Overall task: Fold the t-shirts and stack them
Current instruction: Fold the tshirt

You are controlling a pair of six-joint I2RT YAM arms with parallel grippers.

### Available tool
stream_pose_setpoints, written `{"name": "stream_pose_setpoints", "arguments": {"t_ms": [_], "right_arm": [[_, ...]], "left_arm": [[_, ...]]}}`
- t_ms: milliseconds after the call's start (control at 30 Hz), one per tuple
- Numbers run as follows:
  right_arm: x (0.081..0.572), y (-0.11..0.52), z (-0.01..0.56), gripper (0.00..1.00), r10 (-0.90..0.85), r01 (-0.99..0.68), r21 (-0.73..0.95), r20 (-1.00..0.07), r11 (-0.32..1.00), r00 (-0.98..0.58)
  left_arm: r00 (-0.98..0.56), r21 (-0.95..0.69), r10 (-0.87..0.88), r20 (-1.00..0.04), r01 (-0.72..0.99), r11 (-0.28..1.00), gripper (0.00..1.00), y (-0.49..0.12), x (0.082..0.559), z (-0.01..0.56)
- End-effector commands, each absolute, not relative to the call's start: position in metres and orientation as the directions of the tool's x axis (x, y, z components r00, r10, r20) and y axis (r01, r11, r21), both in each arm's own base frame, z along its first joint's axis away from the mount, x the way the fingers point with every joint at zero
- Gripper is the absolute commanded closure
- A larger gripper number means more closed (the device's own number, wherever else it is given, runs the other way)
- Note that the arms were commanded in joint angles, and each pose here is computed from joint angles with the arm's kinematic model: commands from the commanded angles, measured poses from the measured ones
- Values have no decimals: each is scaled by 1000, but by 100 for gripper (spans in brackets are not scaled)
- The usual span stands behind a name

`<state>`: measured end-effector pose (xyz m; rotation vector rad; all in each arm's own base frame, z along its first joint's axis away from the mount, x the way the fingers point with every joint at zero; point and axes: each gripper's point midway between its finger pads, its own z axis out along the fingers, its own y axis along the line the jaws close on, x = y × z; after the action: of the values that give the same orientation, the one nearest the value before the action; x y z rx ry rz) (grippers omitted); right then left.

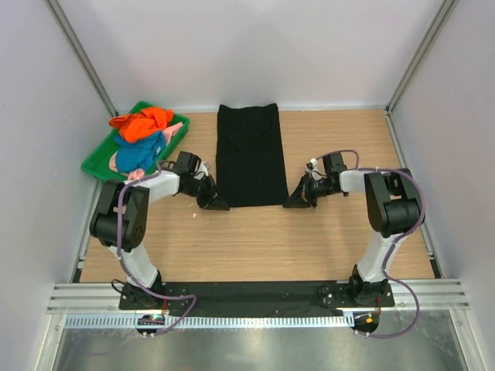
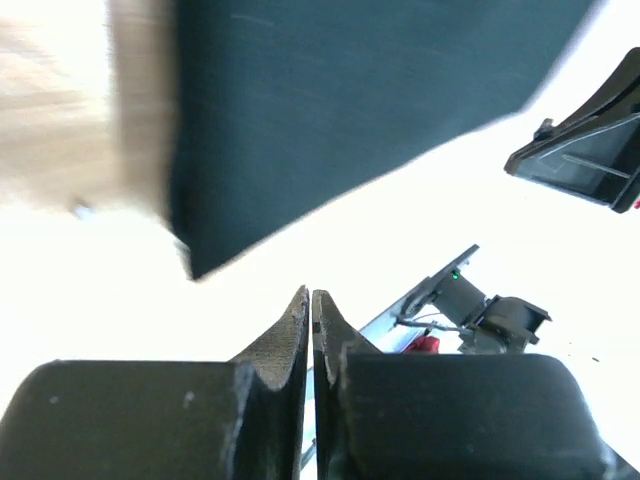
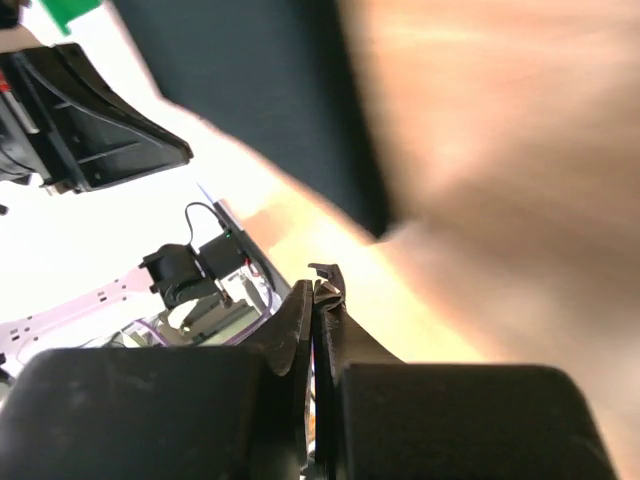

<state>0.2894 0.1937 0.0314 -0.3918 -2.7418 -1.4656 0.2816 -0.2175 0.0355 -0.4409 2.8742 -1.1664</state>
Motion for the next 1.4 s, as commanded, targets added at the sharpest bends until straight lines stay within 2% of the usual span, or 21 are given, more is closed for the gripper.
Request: {"name": "stream_pose_setpoints", "arguments": {"t_ms": [0,167,200,233,300,367,400,433,600,733,933,1133,1367], "right_arm": [[308,208,82,99,200,118,847,14,518,-980],[359,223,110,99,211,56,865,-58,498,-976],[368,225,101,98,214,76,860,-39,504,-976],[388,229,111,99,219,41,864,-81,502,-972],[407,234,91,98,227,71,849,-59,524,-972],[430,241,94,98,230,51,848,-84,527,-970],[434,244,78,98,237,91,843,-44,530,-970],[445,248,80,98,243,75,850,-64,521,-968],[450,254,56,98,275,124,857,-21,500,-961],[425,248,24,99,268,182,828,40,531,-963],[382,235,-1,98,247,211,767,71,606,-967],[332,231,-8,99,236,243,727,115,642,-965],[275,228,-1,98,234,250,702,121,667,-965]], "left_arm": [[-970,-715,-243,-12,-161,681,97,-217,299,82],[-958,-727,-284,-40,-167,666,97,-218,340,91],[-954,-723,-298,-22,-190,664,97,-217,348,83],[-949,-734,-313,-40,-184,653,98,-219,363,86],[-947,-723,-321,-17,-210,658,97,-218,378,69],[-948,-733,-319,-20,-203,649,97,-222,393,69],[-947,-724,-322,3,-225,652,97,-221,395,57],[-947,-722,-322,6,-227,654,98,-221,397,54],[-946,-683,-323,21,-250,687,98,-215,387,31],[-945,-643,-322,63,-285,711,98,-206,362,12],[-939,-604,-332,86,-314,732,98,-193,322,-1],[-927,-564,-343,152,-366,740,99,-182,272,-12],[-922,-558,-351,164,-380,738,98,-174,223,-1]]}}
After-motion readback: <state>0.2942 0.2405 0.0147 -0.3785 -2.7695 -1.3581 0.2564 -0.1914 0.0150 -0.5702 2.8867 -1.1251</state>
